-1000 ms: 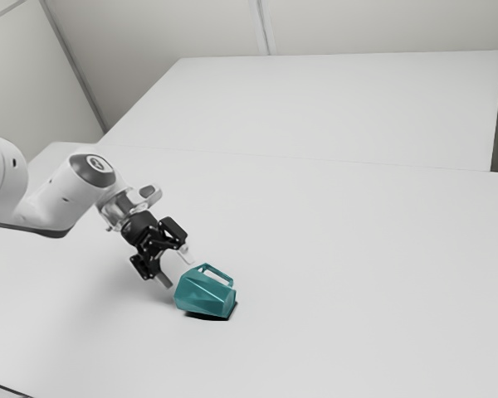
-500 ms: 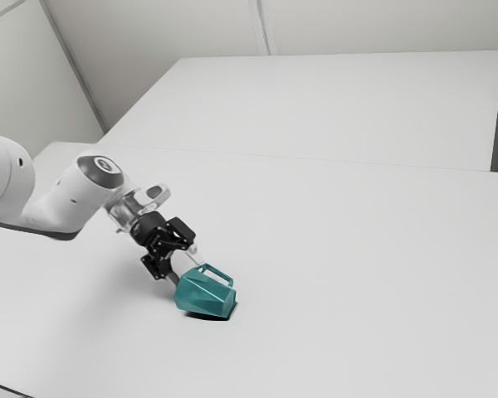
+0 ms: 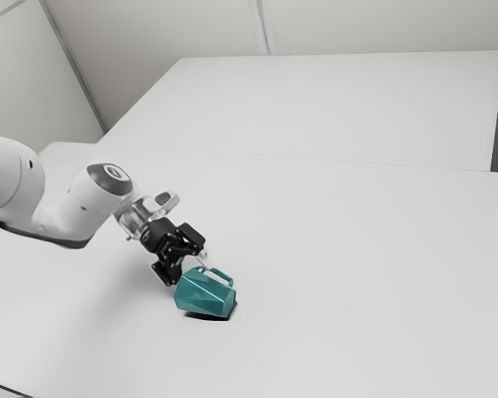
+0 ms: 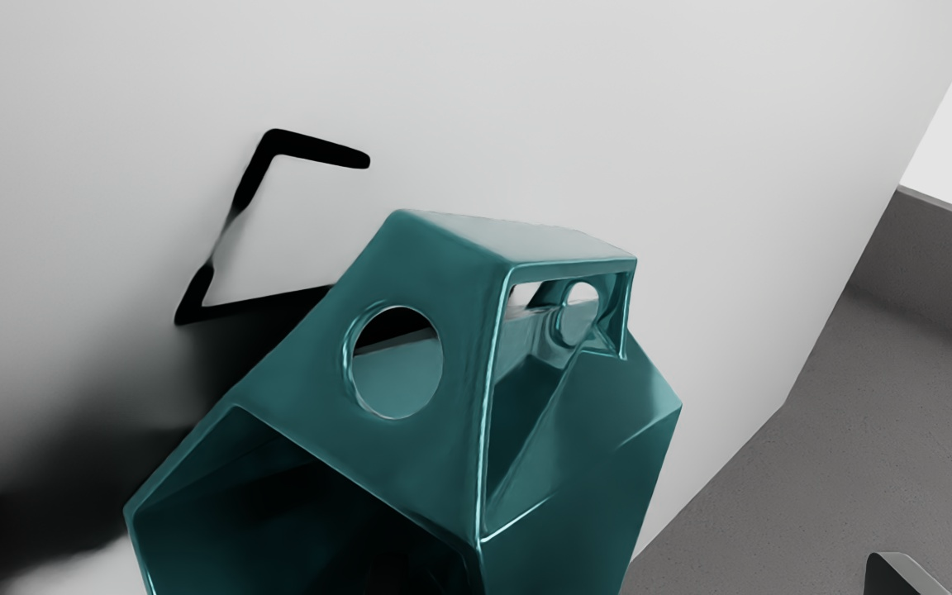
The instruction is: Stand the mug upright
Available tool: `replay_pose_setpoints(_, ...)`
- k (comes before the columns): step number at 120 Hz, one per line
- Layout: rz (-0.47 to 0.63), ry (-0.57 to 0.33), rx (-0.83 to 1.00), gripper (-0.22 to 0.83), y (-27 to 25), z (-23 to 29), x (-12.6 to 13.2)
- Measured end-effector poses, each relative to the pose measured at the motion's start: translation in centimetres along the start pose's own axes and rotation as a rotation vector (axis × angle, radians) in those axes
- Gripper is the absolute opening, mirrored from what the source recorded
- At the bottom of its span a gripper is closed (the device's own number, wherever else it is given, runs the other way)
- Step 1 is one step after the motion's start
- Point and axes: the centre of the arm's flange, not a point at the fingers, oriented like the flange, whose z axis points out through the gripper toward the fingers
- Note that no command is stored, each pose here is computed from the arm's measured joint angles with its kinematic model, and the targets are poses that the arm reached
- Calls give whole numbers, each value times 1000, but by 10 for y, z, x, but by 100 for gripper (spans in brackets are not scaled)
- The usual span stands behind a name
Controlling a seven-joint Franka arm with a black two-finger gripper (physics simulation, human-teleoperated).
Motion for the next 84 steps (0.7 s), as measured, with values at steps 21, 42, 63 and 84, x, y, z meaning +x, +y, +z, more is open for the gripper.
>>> replay_pose_setpoints(21,13,9,-11,37,1,4,2)
replay_pose_setpoints(42,36,20,-15,4,5,4,3)
replay_pose_setpoints(63,85,30,-8,-10,21,1,7)
replay_pose_setpoints(84,126,43,2,-14,35,-6,10)
